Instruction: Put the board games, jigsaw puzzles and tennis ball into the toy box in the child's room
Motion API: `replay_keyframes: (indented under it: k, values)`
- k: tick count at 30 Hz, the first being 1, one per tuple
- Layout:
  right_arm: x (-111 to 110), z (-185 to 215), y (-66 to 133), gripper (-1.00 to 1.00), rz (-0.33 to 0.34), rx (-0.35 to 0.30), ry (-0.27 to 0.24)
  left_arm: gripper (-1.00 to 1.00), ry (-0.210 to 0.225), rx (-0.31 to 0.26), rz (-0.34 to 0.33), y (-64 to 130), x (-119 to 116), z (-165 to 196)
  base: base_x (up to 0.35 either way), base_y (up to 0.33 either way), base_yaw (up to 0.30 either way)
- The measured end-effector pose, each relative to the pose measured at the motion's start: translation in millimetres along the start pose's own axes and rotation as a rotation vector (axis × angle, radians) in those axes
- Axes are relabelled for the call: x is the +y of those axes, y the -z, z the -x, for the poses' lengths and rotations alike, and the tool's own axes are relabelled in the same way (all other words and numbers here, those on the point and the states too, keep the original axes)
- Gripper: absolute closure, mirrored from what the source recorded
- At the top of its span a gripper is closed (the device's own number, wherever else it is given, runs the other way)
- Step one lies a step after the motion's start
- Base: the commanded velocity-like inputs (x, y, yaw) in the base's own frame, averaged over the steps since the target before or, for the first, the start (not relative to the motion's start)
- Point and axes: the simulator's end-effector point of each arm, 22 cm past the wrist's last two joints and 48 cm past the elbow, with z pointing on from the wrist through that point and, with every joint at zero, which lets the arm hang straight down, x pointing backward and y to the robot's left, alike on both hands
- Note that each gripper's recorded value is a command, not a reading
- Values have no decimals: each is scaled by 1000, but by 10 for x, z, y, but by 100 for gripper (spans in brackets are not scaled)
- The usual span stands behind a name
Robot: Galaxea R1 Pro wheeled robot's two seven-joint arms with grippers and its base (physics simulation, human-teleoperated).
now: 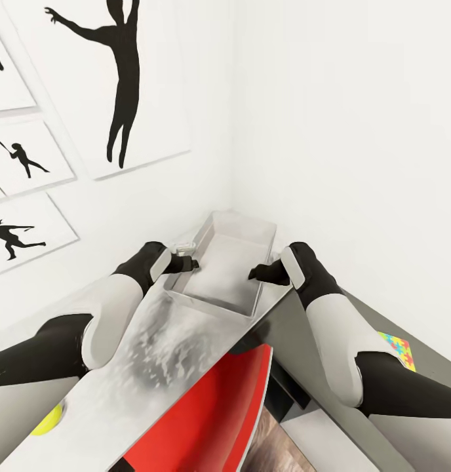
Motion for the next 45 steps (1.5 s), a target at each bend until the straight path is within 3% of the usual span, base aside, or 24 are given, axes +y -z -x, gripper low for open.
replay_keyframes:
  k: [4, 5, 6, 11, 12, 13, 32, 45]
  values:
    - [-2, 0, -1, -100, 0, 0, 0, -100, -24, -2, 9, 0, 2, 4, 0, 0, 0]
    - [-2, 0, -1, 100, 0, 0, 0, -100, -27, -2, 10, 0, 3, 4, 0, 0, 0]
    - [-2, 0, -1, 100, 0, 0, 0, 100, -29, -2, 11, 0, 3, 5, 0, 0, 0]
    - [-69, 8, 4, 100, -30, -3, 17, 100, -54, -3, 30, 6, 40, 12, 0, 0, 0]
    - [-86, 11, 3, 100, -37, -4, 21, 100, -35, -2, 14, 1, 3, 6, 0, 0, 0]
    - [-102, 9, -1, 100, -44, -3, 24, 100, -45, -3, 21, 0, 24, 10, 0, 0, 0]
    - [-81, 57, 89, 100, -45, -19, 29, 100, -53, -21, 20, 94, 5, 95, -1, 0, 0]
    - [-42, 130, 218, 100, -44, -42, 35, 100, -61, -41, 20, 216, -25, 194, -295, 144, 0]
